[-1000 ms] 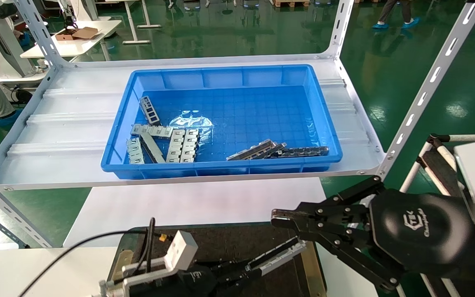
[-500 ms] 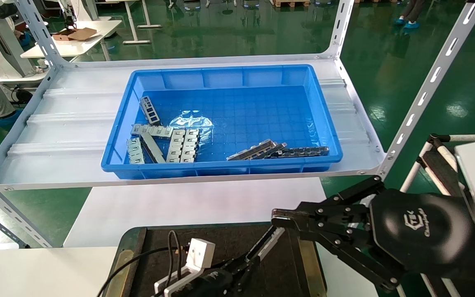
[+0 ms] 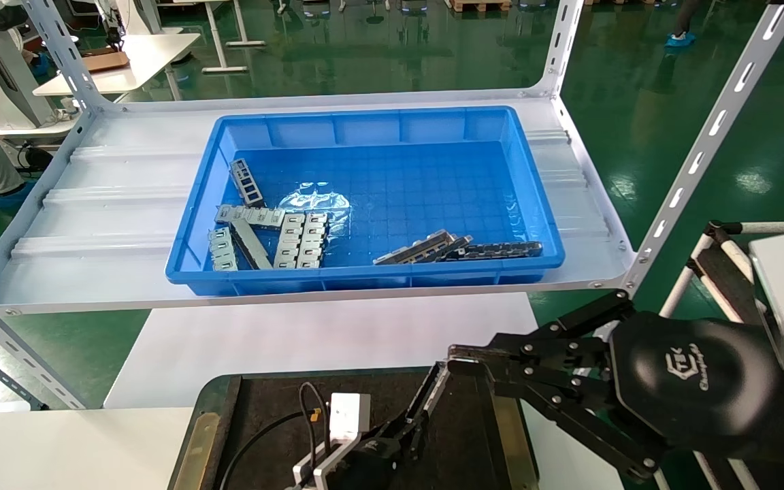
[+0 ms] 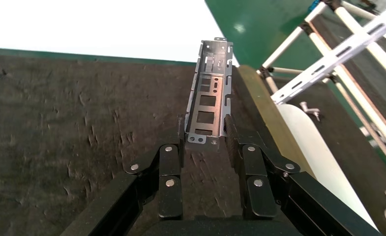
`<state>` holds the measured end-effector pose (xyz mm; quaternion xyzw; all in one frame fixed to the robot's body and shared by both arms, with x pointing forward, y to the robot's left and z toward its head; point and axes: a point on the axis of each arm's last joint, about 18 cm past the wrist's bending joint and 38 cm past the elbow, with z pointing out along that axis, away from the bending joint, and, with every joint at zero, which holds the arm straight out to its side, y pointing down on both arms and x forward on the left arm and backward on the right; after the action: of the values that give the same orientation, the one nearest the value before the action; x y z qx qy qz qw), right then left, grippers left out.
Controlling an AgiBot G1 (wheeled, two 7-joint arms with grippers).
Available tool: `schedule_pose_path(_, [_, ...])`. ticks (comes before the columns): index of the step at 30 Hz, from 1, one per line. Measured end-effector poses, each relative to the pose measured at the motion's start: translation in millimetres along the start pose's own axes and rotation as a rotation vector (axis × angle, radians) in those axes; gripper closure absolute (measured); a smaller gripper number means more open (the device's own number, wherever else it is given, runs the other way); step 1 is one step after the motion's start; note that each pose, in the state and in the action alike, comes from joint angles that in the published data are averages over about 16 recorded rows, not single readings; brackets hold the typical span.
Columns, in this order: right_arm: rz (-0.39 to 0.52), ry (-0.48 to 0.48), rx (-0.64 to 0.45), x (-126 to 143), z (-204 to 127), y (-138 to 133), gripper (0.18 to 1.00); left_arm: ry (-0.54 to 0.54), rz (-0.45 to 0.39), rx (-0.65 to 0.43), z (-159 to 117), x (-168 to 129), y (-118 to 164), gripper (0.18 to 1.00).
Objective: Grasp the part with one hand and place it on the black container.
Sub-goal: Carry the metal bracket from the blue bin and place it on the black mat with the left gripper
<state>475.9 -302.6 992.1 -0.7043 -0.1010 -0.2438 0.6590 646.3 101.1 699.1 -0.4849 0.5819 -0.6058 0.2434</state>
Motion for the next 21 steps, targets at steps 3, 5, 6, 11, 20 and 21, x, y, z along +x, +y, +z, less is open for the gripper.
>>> schedule_pose_path(3, [0.000, 0.000, 0.000, 0, 0, 0, 0.988, -0.029, -0.015, 0.004, 4, 5, 4, 0.831])
schedule_pose_path(5, [0.000, 0.000, 0.000, 0, 0, 0, 0.988, -0.047, -0.024, 0.006, 6, 8, 6, 0.831])
schedule_pose_path(6, [0.000, 0.000, 0.000, 0, 0, 0, 0.988, -0.056, -0.029, 0.006, 7, 9, 7, 0.831])
schedule_pose_path(11, [0.000, 0.000, 0.000, 0, 0, 0, 0.988, -0.094, -0.054, 0.009, 8, 16, 13, 0.831])
schedule_pose_path(20, [0.000, 0.000, 0.000, 0, 0, 0, 0.988, -0.148, -0.103, 0.002, 6, 23, 21, 0.831])
schedule_pose_path(21, [0.000, 0.000, 0.000, 0, 0, 0, 0.988, -0.152, -0.108, 0.000, 5, 24, 22, 0.831])
